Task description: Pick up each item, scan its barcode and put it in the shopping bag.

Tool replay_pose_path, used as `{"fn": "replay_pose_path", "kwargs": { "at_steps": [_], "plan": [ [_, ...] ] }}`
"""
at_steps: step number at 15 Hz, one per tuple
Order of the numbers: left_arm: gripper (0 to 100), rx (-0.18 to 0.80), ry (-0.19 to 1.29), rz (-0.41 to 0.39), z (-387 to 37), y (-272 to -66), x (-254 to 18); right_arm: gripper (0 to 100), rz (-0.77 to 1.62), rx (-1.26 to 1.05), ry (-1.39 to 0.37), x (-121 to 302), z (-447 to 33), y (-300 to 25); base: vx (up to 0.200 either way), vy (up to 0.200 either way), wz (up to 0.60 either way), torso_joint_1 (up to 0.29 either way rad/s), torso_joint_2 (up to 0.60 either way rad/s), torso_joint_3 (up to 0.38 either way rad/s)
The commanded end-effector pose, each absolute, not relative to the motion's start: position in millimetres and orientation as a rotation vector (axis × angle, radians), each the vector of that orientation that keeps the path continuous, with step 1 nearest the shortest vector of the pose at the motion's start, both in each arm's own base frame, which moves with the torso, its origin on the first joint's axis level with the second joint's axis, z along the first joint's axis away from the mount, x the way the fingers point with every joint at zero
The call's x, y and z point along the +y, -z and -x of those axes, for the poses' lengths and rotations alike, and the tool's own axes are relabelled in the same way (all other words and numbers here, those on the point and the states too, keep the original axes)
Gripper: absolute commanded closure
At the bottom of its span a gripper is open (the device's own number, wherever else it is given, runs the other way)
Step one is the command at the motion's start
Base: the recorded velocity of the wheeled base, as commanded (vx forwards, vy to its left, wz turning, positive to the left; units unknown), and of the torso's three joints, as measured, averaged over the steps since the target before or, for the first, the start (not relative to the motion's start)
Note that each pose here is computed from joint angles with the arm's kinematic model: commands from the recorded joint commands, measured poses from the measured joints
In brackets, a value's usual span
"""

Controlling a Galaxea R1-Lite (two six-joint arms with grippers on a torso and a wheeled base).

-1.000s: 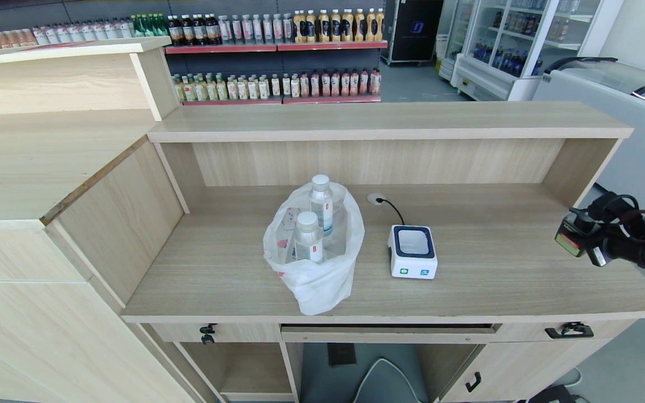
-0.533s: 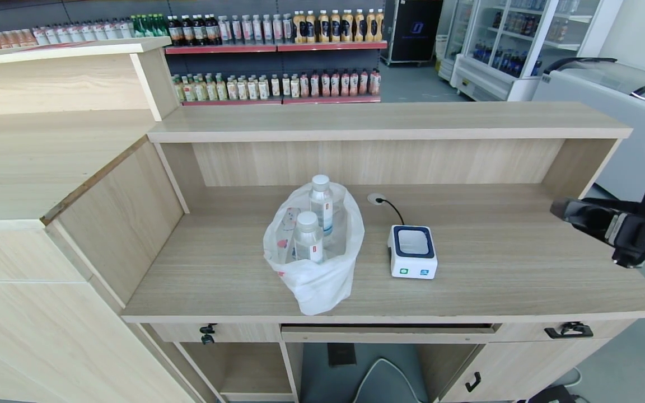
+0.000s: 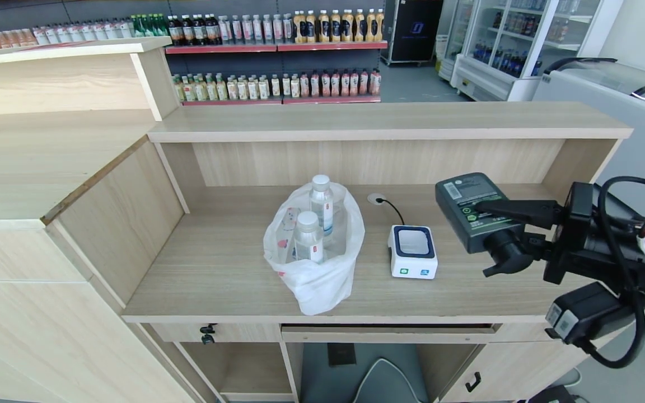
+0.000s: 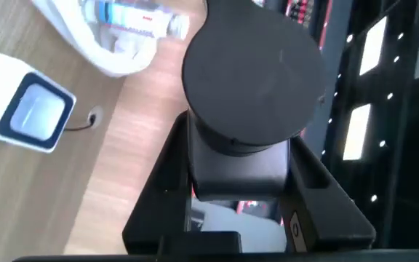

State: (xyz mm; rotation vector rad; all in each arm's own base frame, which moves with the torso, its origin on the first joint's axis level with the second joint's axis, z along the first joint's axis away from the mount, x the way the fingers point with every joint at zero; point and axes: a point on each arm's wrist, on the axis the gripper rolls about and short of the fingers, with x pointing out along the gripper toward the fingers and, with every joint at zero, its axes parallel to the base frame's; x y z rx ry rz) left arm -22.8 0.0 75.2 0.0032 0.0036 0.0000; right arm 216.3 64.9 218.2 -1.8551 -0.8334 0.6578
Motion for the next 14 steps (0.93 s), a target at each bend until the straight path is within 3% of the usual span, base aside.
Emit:
{"fn": "replay_pose_path", "kwargs": {
  "at_steps": [1, 8, 14],
  "plan": [
    [0, 0.003, 0.0, -0.003, 23, -75, 0, 100, 1.863, -0.972, -0.666, 85, -199, -226, 0.0, 0.0, 0.0, 0.0, 0.0, 0.0],
    [0, 0.003, 0.0, -0.003, 23, -75, 0, 100, 1.913, -1.369, -0.676, 121, -156, -229, 0.0, 0.0, 0.0, 0.0, 0.0, 0.0],
    [0, 0.003, 0.0, -0.003, 23, -75, 0, 100, 1.827, -1.571, -0.593, 133, -152, -232, 0.0, 0.0, 0.0, 0.0, 0.0, 0.0]
  ]
}}
